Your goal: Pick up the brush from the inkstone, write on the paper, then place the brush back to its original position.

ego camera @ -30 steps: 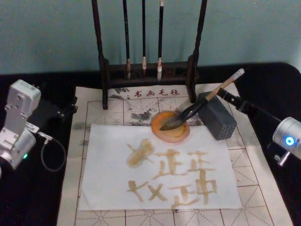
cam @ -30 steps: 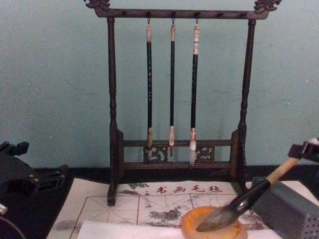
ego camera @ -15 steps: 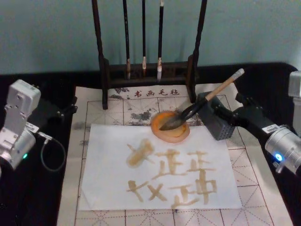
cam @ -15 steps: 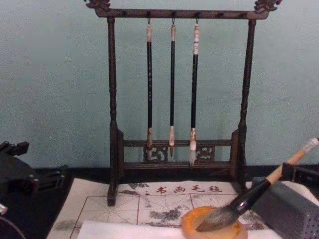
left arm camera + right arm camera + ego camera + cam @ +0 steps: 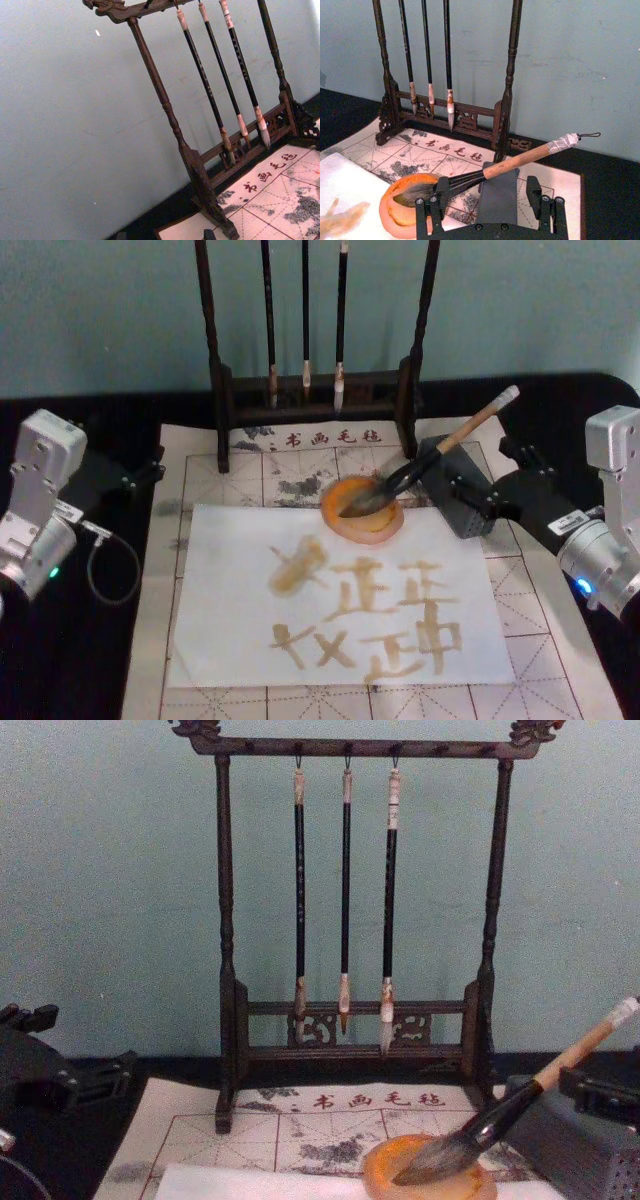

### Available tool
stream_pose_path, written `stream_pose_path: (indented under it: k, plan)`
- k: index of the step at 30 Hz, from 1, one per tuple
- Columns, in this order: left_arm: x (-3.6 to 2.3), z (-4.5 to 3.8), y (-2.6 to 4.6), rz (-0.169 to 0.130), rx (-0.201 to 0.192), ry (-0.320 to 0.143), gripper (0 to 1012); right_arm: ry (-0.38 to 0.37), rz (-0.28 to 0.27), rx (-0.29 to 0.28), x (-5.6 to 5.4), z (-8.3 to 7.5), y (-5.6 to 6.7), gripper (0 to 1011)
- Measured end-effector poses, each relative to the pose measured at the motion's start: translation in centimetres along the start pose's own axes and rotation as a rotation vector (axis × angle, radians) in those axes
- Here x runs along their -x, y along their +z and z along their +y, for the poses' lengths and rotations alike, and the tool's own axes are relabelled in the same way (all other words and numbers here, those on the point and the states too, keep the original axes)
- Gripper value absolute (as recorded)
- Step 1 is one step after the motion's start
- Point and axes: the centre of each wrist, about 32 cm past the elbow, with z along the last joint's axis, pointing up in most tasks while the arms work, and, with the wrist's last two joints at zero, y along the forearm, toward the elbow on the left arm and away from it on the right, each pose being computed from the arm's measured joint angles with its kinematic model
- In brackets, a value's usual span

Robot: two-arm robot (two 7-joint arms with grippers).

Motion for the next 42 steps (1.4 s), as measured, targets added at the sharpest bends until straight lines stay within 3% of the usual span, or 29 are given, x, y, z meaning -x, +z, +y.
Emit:
stream_pose_path:
  k: [42]
  plan:
    - [0.00, 0.00, 0.00, 0.000, 0.000, 0.000, 1001, -0.002, 0.013, 0.000, -0.05, 0.00, 0.11, 1002]
